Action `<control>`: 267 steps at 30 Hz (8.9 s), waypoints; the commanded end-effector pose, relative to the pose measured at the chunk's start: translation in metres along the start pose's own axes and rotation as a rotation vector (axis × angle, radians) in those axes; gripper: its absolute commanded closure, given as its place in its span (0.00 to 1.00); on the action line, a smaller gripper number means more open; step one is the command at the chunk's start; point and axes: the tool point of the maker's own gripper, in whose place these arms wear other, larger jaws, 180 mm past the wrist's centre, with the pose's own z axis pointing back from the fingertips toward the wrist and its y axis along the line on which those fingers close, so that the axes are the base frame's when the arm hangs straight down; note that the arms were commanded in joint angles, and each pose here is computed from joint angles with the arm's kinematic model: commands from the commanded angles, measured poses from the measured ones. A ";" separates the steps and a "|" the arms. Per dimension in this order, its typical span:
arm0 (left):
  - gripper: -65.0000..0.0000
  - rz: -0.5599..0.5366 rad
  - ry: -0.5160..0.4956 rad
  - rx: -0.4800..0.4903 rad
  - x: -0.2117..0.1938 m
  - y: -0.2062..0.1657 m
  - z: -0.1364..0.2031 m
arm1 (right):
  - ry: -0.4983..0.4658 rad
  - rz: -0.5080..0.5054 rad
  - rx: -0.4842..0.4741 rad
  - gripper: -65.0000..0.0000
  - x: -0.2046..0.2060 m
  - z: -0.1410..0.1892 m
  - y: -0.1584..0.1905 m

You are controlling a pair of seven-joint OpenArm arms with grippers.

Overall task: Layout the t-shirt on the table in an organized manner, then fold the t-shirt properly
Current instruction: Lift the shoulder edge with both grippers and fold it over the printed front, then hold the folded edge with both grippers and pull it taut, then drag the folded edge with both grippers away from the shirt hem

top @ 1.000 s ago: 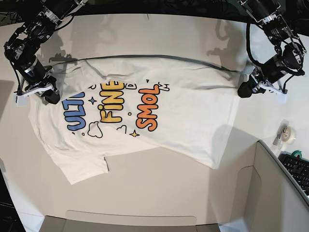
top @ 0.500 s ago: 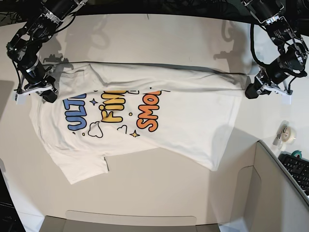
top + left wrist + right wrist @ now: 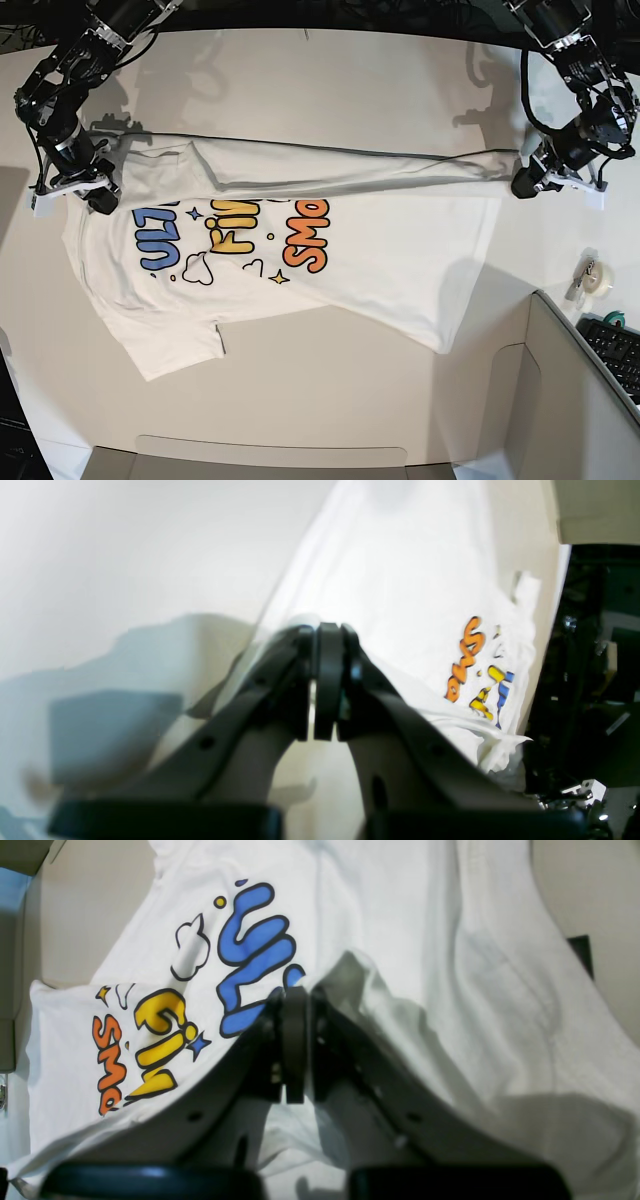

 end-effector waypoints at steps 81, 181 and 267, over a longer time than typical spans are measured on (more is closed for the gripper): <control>0.66 -0.023 0.060 0.035 -0.011 0.012 0.015 | -0.288 -0.724 -0.085 0.40 -0.013 0.078 -0.068; 1.00 0.010 0.161 0.134 -0.057 0.055 0.022 | -0.098 -0.829 -0.094 1.00 -0.068 0.069 -0.099; 0.65 0.124 0.113 0.289 -0.098 0.096 0.112 | -0.119 -0.721 -0.268 0.78 -0.077 0.186 -0.136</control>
